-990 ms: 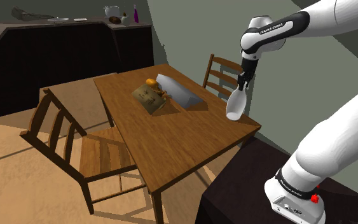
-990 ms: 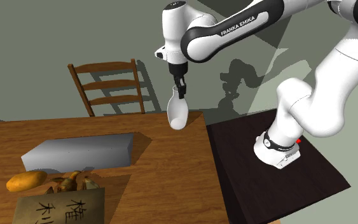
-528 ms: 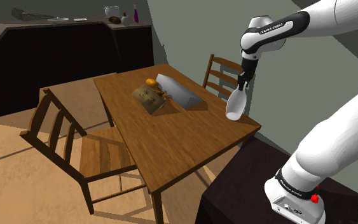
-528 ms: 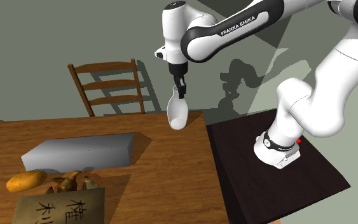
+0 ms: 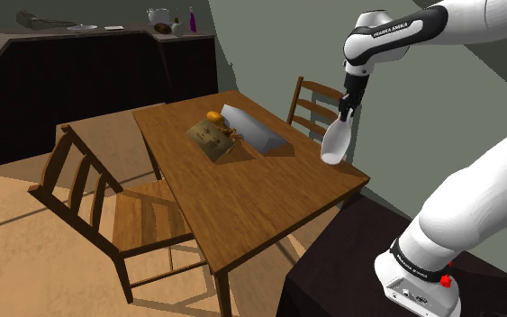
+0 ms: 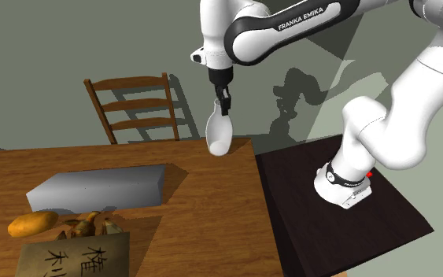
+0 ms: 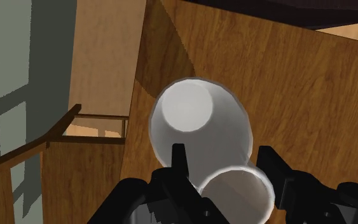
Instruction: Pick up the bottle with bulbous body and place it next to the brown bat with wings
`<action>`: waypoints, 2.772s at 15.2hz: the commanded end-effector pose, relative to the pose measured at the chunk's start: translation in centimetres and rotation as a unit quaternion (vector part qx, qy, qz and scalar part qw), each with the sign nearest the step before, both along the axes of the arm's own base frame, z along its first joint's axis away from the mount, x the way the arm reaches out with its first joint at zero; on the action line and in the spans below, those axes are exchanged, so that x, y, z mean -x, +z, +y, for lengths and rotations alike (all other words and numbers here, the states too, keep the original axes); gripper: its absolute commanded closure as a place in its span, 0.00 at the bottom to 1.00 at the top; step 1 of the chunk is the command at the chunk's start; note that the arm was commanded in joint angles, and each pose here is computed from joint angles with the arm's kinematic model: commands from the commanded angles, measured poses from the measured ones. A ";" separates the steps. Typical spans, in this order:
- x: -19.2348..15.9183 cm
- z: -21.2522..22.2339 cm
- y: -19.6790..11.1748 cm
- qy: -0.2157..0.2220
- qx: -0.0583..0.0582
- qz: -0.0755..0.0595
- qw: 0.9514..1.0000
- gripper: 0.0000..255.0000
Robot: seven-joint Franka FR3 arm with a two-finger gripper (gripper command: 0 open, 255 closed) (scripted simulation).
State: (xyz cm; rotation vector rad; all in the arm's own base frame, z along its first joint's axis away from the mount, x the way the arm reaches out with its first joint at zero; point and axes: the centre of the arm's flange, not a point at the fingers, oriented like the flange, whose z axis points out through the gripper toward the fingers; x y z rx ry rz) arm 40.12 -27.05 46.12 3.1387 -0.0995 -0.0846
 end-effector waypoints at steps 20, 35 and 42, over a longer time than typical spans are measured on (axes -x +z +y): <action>-0.1 0.0 11.1 0.000 0.000 0.000 1.000 1.00; -0.1 0.0 19.1 0.000 0.000 0.000 1.000 1.00; -0.1 0.0 22.7 0.000 0.000 0.000 1.000 1.00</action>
